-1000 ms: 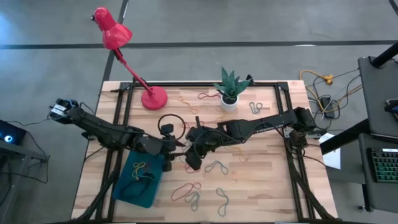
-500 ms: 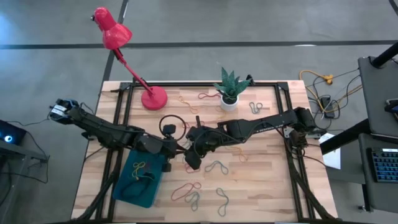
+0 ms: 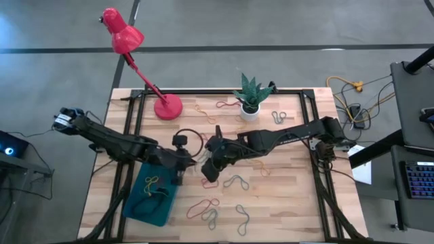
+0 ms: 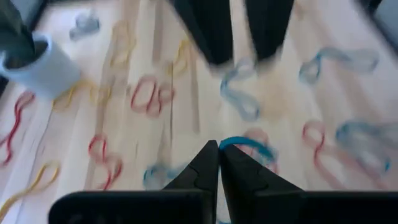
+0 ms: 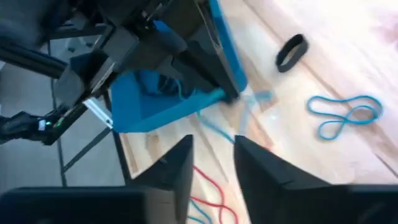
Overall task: Pick and place rubber bands into bin
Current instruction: Put the blue rubber band into the blue bin, then put the yellow rubber band into the blue bin
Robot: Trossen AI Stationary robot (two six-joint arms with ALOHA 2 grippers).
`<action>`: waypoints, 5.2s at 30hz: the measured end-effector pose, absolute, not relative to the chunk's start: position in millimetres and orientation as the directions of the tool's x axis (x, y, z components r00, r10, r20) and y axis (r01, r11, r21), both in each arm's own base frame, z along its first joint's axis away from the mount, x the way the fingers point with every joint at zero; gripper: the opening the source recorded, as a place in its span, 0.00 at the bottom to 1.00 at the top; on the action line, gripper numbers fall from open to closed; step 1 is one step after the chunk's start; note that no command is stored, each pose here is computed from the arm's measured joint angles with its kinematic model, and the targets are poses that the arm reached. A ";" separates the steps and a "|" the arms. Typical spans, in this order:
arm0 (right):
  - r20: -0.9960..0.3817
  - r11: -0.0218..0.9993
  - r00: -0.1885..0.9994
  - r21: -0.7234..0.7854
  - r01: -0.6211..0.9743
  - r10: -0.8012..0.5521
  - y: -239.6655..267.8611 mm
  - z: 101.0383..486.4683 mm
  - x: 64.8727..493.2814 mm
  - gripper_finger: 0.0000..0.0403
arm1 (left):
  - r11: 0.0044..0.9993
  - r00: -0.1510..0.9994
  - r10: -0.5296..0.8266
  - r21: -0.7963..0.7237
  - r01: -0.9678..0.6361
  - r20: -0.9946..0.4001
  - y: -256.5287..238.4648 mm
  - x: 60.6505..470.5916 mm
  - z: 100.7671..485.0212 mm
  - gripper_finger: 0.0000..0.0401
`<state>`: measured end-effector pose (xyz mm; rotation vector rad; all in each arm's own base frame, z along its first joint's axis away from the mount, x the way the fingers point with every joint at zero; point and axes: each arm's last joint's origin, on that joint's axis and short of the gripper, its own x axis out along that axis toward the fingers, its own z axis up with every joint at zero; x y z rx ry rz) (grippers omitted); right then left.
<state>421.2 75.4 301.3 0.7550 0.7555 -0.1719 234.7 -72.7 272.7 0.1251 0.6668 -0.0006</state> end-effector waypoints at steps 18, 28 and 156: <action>-0.824 0.778 0.563 0.399 0.485 0.072 71.2 288.1 401.8 0.50 | 0.938 0.440 -0.305 -0.345 -0.013 -0.845 -69.4 130.2 325.0 0.00; -0.833 0.805 0.550 0.366 0.467 0.061 64.2 283.2 401.8 0.50 | 0.890 0.317 -0.399 -0.446 -0.091 -0.860 -87.8 120.9 318.8 0.00; -0.553 0.779 0.715 0.627 0.018 0.428 54.2 308.4 490.3 0.02 | 0.993 0.839 0.105 0.106 -0.057 -0.533 -107.8 169.8 312.5 0.50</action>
